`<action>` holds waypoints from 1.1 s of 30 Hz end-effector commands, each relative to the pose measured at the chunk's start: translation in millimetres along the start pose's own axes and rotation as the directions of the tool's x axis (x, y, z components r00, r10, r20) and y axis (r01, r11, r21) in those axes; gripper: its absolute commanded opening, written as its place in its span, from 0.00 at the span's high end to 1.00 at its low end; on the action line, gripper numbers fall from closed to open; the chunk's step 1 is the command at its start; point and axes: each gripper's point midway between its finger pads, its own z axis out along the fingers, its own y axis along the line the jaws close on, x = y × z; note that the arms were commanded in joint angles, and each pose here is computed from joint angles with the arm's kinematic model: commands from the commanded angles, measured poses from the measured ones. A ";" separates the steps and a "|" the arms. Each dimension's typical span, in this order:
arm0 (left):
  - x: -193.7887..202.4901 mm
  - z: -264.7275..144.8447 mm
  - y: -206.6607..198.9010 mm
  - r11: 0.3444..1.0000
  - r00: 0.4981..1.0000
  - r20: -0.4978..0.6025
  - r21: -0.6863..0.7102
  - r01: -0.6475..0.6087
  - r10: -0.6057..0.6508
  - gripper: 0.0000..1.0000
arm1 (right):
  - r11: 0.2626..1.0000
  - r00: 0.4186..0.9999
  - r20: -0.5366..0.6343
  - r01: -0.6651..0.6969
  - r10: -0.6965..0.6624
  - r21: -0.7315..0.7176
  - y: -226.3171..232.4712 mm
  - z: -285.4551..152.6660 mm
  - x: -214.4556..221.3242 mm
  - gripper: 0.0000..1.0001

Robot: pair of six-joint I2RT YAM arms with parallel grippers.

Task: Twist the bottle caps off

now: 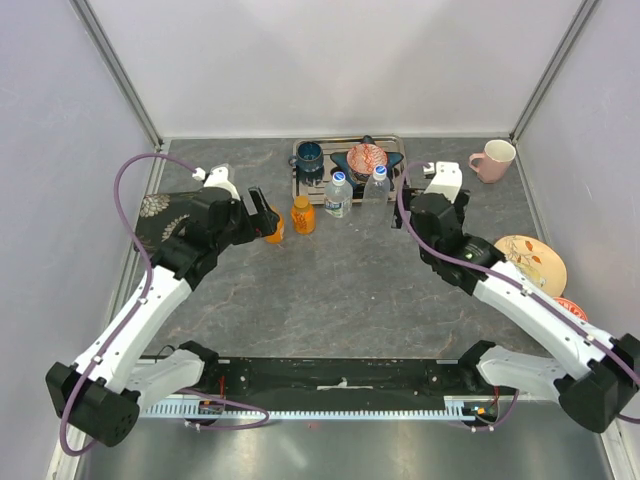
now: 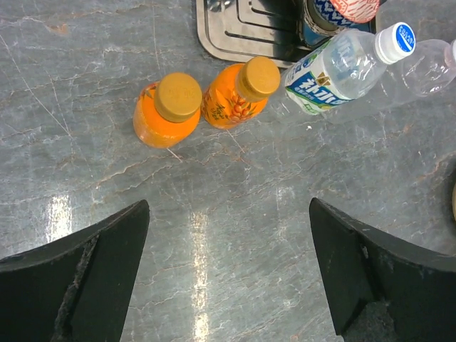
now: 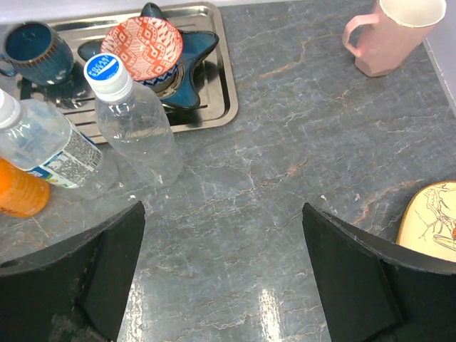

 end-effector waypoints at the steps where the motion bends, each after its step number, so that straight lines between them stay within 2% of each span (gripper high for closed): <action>1: -12.4 -6.4 -14.6 0.998 0.999 0.028 0.063 -0.025 0.023 0.00 | 0.998 0.998 0.030 -0.050 0.051 -0.023 19.3 10.2 -16.5 0.02; 8: 0.1 -16.3 -13.0 0.993 0.998 0.032 0.111 -0.050 0.047 0.01 | 0.996 0.992 0.097 -0.070 0.075 -0.055 58.0 36.1 -67.2 0.03; 10: 3.8 -17.3 -10.6 0.992 0.998 0.031 0.112 -0.057 0.053 0.01 | 0.996 0.992 0.096 -0.072 0.077 -0.051 67.4 51.5 -76.2 0.05; 13: 4.7 -22.3 -10.8 0.990 0.997 0.039 0.127 -0.068 0.064 0.01 | 0.995 0.994 0.081 -0.067 0.073 -0.076 83.1 71.2 -81.2 0.04; 17: 4.7 -28.6 -8.2 0.989 0.996 0.056 0.126 -0.078 0.071 0.04 | 0.997 0.998 0.051 -0.039 0.042 -0.064 90.2 92.5 -71.2 0.04; 23: 3.2 -34.9 -4.3 0.989 0.994 0.080 0.118 -0.086 0.077 0.05 | 0.988 0.993 0.018 -0.115 0.117 -0.106 91.2 110.5 -56.1 0.16; 33: 10.9 -29.0 -3.5 0.989 0.995 0.054 0.119 -0.085 0.079 0.05 | 0.985 0.994 -0.042 -0.108 0.104 -0.131 97.4 129.7 -31.7 0.21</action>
